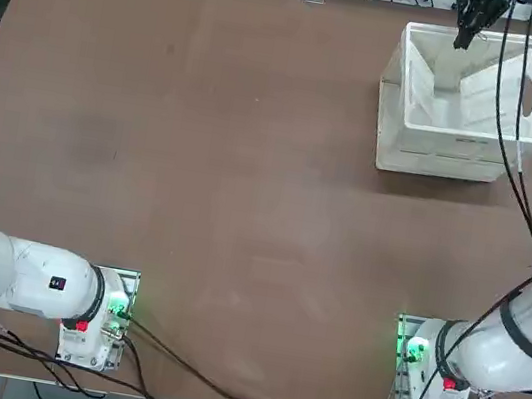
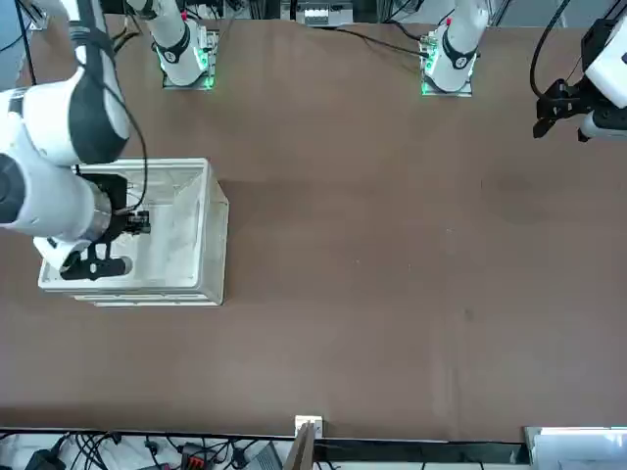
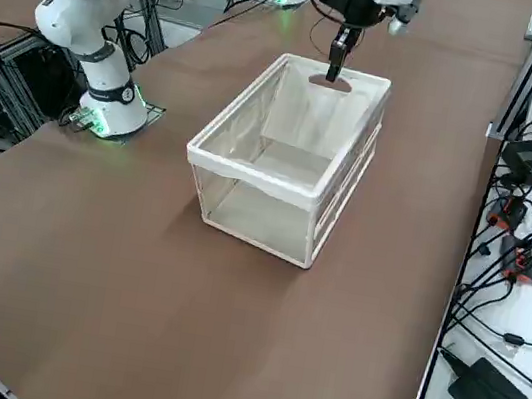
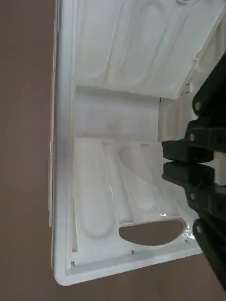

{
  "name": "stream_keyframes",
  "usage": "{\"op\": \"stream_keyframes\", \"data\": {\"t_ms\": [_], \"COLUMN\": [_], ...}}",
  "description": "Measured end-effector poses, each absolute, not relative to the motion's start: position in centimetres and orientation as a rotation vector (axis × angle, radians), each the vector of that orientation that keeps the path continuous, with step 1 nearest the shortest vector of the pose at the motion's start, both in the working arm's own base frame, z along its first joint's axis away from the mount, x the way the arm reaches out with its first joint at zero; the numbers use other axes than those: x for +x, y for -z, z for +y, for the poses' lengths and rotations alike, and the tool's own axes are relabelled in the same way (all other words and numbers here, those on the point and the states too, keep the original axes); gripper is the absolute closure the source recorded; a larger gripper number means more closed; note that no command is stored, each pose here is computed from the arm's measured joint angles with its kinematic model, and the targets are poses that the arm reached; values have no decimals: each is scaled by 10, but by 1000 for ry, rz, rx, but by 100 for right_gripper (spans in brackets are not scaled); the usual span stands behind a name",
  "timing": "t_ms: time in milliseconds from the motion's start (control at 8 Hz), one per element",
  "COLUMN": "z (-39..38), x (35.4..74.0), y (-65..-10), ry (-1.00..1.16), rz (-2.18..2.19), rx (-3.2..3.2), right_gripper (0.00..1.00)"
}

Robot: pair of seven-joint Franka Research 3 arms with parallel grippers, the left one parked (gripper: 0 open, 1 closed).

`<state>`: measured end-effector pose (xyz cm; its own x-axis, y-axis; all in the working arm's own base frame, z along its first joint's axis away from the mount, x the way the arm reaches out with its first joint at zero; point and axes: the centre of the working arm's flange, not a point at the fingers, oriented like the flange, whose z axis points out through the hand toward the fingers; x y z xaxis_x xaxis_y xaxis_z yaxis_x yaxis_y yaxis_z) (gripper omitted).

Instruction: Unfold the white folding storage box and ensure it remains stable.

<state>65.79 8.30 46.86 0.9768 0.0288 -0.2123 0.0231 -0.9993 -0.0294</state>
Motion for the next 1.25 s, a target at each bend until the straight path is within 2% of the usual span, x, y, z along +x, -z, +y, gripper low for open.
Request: {"op": "stream_keyframes", "data": {"t_ms": [625, 1250], "z": [15, 17], "x": [644, 625], "y": [-408, -364], "ry": [-254, -295], "rz": [291, 400], "rx": [-2828, -2582], "right_gripper": [99, 99]}}
